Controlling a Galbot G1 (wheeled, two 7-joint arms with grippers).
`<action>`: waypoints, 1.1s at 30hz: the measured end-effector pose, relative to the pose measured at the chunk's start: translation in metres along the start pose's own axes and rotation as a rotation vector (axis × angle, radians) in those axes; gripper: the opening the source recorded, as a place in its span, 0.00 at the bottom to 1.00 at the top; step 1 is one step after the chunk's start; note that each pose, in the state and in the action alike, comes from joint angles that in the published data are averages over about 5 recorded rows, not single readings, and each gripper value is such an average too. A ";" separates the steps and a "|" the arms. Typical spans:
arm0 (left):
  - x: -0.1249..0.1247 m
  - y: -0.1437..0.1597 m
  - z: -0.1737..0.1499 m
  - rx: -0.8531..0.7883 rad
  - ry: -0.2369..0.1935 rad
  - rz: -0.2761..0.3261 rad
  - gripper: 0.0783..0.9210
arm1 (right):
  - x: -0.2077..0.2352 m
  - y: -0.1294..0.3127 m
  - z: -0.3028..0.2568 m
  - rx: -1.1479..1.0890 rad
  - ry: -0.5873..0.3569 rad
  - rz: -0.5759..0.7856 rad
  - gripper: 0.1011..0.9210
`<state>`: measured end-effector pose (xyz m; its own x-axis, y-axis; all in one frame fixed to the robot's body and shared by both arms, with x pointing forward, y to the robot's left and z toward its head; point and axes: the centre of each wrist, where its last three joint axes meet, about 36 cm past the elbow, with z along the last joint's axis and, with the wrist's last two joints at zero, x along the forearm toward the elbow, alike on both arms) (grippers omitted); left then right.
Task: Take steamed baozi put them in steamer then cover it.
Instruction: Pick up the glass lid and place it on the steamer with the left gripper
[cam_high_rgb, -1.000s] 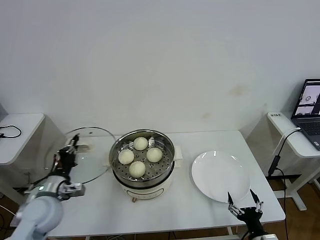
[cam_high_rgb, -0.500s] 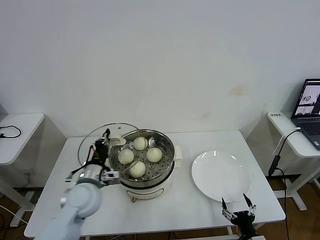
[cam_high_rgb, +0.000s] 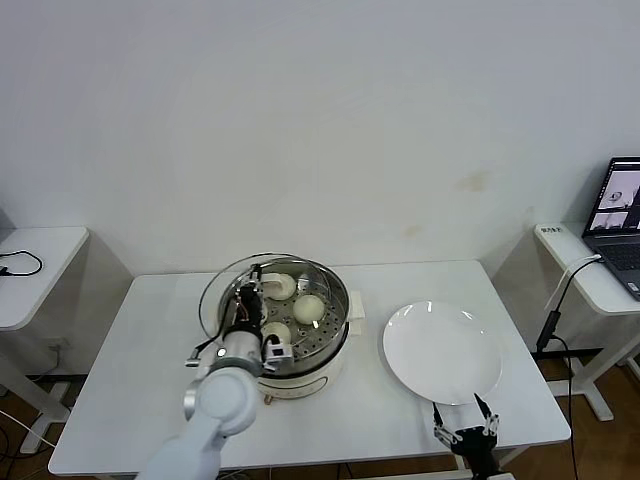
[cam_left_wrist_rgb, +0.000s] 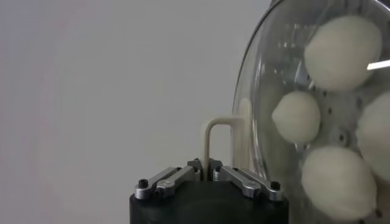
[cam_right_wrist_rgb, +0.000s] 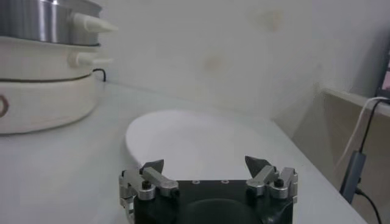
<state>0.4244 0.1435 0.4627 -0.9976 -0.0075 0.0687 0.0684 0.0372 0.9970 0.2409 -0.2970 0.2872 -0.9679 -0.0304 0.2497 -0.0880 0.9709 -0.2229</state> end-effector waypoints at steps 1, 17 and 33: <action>0.000 -0.001 -0.003 0.000 0.000 0.001 0.07 | 0.000 0.000 0.001 0.001 0.002 -0.001 0.88; 0.000 -0.012 -0.037 -0.003 -0.014 0.008 0.07 | 0.001 0.003 0.007 0.007 0.015 -0.012 0.88; -0.006 -0.018 -0.039 -0.013 0.001 0.010 0.07 | 0.003 0.005 0.008 0.016 0.017 -0.021 0.88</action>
<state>0.4300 0.1037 0.4460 -0.9969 -0.0086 0.0785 0.0783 0.0238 0.9966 0.2357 -0.2942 0.2789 -0.9618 -0.0464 0.2700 -0.1117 0.9663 -0.2321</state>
